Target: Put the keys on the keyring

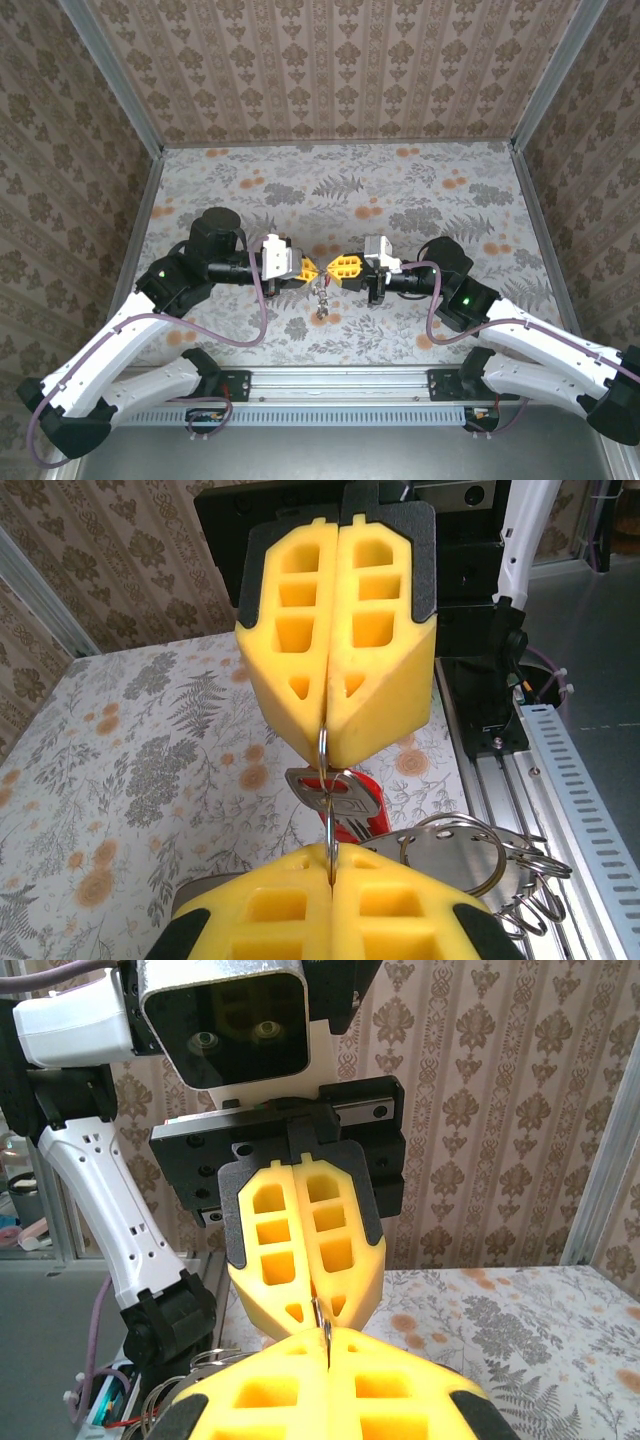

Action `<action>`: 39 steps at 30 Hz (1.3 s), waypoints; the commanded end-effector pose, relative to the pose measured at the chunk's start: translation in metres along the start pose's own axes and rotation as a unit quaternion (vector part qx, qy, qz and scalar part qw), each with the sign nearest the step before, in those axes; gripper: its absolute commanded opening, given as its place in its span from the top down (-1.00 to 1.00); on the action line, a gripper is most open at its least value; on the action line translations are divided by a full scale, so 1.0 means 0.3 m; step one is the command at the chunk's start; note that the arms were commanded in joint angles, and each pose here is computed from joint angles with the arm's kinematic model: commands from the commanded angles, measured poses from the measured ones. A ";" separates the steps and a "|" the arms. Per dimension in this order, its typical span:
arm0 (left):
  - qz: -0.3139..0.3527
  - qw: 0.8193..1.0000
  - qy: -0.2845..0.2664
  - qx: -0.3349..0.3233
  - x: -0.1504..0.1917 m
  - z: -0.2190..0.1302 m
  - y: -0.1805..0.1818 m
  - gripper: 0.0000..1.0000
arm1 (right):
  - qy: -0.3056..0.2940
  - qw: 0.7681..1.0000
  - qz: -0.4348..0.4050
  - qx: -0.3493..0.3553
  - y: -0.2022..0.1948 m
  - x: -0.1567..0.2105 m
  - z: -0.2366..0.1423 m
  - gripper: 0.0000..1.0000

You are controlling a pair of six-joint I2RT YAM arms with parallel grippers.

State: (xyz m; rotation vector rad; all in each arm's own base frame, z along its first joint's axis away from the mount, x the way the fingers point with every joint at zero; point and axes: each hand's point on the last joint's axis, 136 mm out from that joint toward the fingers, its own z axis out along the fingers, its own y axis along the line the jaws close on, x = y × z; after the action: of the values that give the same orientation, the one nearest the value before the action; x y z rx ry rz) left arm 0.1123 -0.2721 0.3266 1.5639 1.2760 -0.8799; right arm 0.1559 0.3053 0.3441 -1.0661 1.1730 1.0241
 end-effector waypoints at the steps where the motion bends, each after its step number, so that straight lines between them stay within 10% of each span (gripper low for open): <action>1: 0.011 1.000 -0.026 -0.001 -0.048 -0.019 -0.004 1.00 | -0.018 1.000 -0.013 -0.008 0.007 -0.048 0.011 1.00; 39: 0.022 0.999 -0.032 -0.012 -0.060 -0.036 -0.005 1.00 | 0.019 0.999 -0.007 -0.041 0.027 0.021 0.049 1.00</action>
State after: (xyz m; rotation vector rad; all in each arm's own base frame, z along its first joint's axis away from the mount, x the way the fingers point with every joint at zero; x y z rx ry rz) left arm 0.1126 -0.2674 0.3255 1.5560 1.2939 -0.8618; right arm 0.1559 0.3153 0.3468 -1.1138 1.1359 1.0319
